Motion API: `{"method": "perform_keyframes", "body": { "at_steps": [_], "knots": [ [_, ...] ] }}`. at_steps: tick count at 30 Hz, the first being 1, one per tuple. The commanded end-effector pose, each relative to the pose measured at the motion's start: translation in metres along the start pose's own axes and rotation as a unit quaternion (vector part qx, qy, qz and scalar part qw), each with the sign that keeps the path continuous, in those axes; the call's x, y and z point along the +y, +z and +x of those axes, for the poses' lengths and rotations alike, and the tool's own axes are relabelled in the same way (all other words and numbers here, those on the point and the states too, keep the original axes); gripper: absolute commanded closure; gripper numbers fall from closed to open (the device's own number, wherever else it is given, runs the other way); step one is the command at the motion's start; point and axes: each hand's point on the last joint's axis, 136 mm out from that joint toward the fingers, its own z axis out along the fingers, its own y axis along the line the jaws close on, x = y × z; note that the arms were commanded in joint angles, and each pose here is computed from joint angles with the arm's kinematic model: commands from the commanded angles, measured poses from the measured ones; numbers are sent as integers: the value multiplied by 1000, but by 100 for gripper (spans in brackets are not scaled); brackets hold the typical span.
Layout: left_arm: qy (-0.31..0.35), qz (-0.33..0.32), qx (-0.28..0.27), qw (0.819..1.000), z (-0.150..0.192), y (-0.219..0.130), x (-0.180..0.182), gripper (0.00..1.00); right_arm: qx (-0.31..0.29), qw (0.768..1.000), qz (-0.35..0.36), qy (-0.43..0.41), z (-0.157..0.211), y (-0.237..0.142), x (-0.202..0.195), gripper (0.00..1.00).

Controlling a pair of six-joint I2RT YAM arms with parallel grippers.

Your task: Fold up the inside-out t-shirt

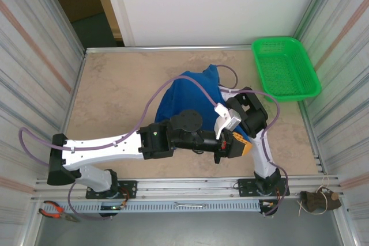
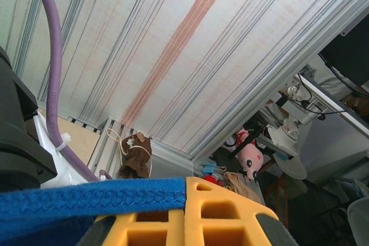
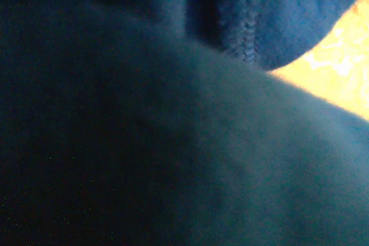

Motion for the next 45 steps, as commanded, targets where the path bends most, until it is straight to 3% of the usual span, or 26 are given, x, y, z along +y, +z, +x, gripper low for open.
{"method": "perform_keyframes", "body": {
  "at_steps": [1,7,9,12,15,17,21,25,28,33,36,37,39,41,45],
  "knots": [
    [25,87,-26,996,-19,-11,-51,100,66,997,16,-28,26,24,-27,100],
    [22,47,-38,998,-22,-16,-34,100,83,992,-90,-31,14,7,4,100],
    [17,-6,-60,998,-31,-29,-9,100,86,987,-126,-45,11,-6,14,100],
    [-5,-118,-132,984,-59,-80,57,100,99,978,-169,-66,13,-26,22,100],
    [-33,-257,-199,945,-78,-156,144,100,112,970,-198,-82,17,-44,22,100],
    [-55,-340,-233,909,-81,-211,198,100,122,964,-216,-92,22,-57,22,100],
    [-128,-470,-258,834,-58,-306,293,100,138,948,-262,-120,28,-93,24,100],
    [-189,-543,-245,781,-21,-359,362,100,131,926,-315,-160,27,-153,30,100],
    [-225,-566,-222,762,0,-374,399,100,122,910,-354,-181,20,-202,36,100],
    [-264,-571,-167,759,19,-369,443,100,85,882,-426,-180,-10,-278,43,100],
    [-277,-542,-132,782,23,-353,455,100,59,866,-471,-159,-38,-321,47,100],
    [-276,-531,-129,791,22,-348,454,93,50,861,-485,-146,-50,-333,48,100],
    [-261,-512,-136,807,14,-343,443,64,31,850,-512,-117,-75,-354,49,100],
    [-236,-499,-145,821,4,-342,423,46,11,840,-535,-91,-96,-371,49,100],
    [-175,-476,-181,843,-18,-343,355,30,-37,832,-550,-55,-130,-392,48,100]
  ]
}}
